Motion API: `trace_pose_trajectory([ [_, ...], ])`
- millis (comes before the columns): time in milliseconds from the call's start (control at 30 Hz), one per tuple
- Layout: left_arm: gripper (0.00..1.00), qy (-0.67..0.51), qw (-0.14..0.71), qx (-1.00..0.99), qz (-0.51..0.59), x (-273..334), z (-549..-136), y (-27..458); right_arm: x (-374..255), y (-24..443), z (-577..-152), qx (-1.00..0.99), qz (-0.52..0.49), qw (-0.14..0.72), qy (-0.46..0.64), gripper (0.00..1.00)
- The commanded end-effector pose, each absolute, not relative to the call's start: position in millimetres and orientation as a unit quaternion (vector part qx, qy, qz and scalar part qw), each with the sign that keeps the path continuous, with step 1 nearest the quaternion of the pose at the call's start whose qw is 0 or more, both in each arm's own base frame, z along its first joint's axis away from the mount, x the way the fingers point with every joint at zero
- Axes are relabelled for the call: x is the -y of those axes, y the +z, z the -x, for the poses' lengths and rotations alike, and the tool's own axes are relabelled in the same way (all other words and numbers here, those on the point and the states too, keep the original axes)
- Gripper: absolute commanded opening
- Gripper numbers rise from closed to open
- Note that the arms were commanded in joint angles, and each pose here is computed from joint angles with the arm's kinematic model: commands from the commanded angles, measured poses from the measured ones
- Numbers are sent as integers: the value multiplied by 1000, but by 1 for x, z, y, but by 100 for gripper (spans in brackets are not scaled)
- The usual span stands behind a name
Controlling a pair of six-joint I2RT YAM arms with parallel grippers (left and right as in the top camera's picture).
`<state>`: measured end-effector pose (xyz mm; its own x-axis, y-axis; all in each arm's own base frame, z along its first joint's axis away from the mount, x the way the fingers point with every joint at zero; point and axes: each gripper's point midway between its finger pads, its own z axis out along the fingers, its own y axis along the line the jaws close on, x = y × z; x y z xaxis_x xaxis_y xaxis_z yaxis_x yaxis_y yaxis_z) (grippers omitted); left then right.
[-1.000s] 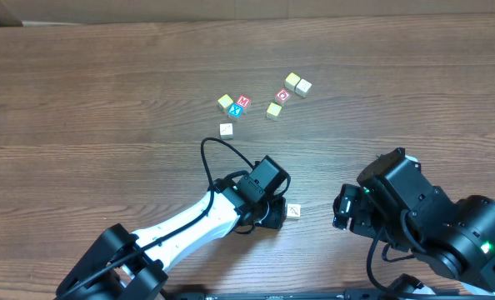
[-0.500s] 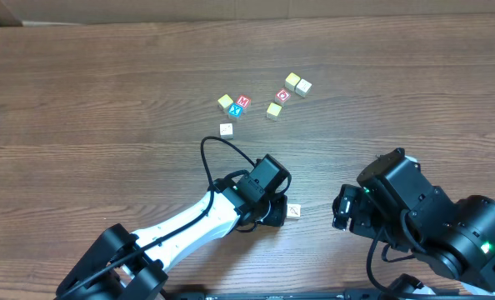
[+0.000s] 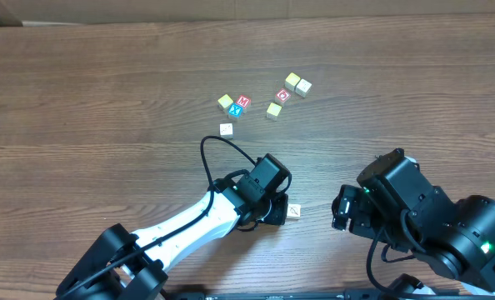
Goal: Flip 3 blocks
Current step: 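Lower the S block beside the leaf block and open the left gripper, then move the left gripper back over the block with the number 6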
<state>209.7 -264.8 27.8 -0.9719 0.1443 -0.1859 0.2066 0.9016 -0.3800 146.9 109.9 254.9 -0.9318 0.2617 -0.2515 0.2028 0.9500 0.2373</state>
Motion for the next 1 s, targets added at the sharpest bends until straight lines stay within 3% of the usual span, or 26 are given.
trace_pose_trajectory([
  [0, 22, -206, 83, -972, -79, 260, -216, 32, -111, 261, -148, -975, -117, 149, 113, 95],
  [367, 22, -223, 75, -969, -72, 261, -217, 35, -112, 261, -149, -976, -106, 152, 114, 95],
  [567, 23, -218, 105, -968, -64, 251, -246, 49, -111, 261, -148, -976, -105, 152, 113, 96],
  [633, 31, -217, 117, -967, -66, 247, -261, 61, -111, 261, -148, -977, -99, 152, 112, 98],
  [700, 48, -216, 135, -965, -70, 241, -280, 80, -111, 261, -148, -978, -90, 153, 110, 99],
  [833, 54, -193, 173, -963, -75, 228, -307, 104, -112, 261, -149, -978, -89, 155, 112, 100],
  [967, 54, -146, 210, -964, -69, 210, -335, 122, -114, 262, -151, -977, -84, 158, 115, 100],
])
